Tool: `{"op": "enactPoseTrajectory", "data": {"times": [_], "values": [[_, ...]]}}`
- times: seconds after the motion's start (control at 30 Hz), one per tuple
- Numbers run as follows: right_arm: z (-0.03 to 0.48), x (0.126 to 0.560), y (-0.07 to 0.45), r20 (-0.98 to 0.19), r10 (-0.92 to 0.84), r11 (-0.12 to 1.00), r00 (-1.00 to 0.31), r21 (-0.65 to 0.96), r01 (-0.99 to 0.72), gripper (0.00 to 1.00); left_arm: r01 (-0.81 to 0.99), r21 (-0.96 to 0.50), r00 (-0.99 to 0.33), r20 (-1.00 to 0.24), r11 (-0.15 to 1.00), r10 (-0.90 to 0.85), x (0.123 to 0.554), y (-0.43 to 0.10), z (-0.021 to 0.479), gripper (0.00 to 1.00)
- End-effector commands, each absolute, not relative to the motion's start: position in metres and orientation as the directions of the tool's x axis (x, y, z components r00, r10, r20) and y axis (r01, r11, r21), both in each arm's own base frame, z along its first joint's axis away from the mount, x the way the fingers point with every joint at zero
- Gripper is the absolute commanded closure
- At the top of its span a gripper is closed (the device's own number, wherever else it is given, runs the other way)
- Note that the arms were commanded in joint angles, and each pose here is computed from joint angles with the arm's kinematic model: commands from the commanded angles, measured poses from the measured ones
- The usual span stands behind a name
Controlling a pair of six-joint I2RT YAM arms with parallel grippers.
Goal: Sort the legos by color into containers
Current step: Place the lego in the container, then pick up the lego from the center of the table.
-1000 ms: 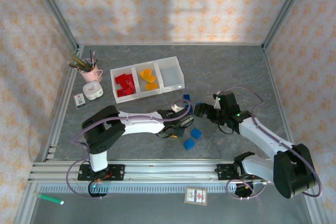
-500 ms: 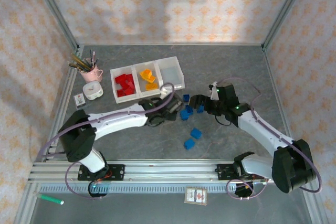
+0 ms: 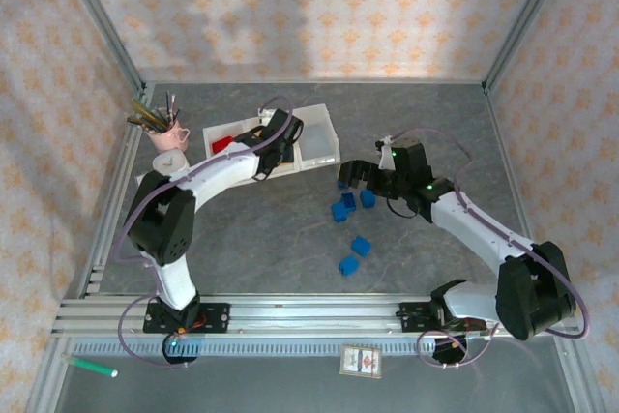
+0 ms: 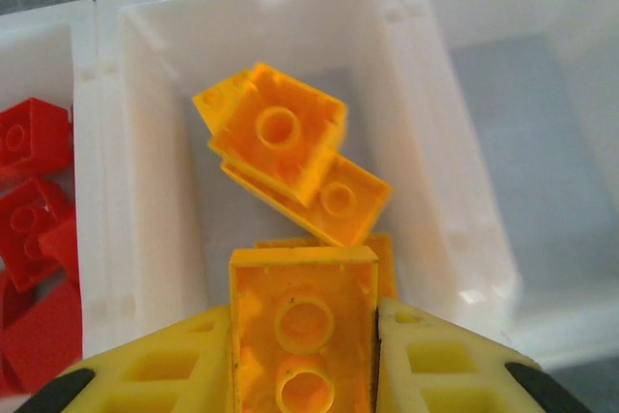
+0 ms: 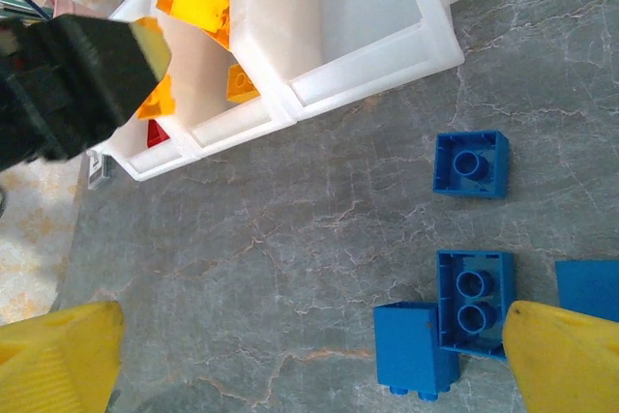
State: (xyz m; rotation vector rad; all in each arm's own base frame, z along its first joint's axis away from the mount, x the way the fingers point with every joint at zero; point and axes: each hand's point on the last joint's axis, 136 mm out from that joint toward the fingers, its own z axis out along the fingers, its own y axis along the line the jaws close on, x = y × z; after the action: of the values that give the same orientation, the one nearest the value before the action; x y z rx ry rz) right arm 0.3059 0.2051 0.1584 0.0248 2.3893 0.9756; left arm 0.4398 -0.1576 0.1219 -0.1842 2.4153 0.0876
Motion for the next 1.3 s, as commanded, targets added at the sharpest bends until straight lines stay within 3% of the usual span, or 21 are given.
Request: {"op": "enactPoseTrajectory", "data": {"times": [0.0,0.1,0.33,0.57,0.87,1.27], "values": [[0.166,0.314,0.206,-0.514,0.231,0.738,-0.826,0.646,-0.195,0.0,-0.157,0.017,-0.721,-0.686,0.987,-0.103,0.463,-0.153,0.126,0.67],[0.164,0.314,0.205,-0.515,0.232,0.742,-0.825,0.642,-0.193,0.0,-0.187,0.008,-0.717,-0.685,0.982,-0.131,0.475,-0.145,0.125,0.66],[0.162,0.316,0.206,-0.515,0.225,0.746,-0.827,0.637,-0.193,0.0,-0.191,0.035,-0.739,-0.663,0.981,-0.12,0.481,-0.141,0.115,0.45],[0.162,0.32,0.207,-0.519,0.223,0.75,-0.825,0.632,-0.195,0.0,-0.17,-0.034,-0.72,-0.678,0.985,-0.148,0.464,-0.143,0.147,0.43],[0.158,0.325,0.188,-0.54,0.234,0.803,-0.808,0.576,-0.152,0.0,-0.018,-0.123,-0.727,-0.679,0.992,-0.098,0.413,-0.198,0.175,0.38],[0.128,0.327,0.15,-0.53,0.249,0.888,-0.811,0.458,-0.027,0.0,0.042,-0.332,-0.775,-0.606,0.942,-0.18,0.354,-0.293,0.15,0.29]]}}
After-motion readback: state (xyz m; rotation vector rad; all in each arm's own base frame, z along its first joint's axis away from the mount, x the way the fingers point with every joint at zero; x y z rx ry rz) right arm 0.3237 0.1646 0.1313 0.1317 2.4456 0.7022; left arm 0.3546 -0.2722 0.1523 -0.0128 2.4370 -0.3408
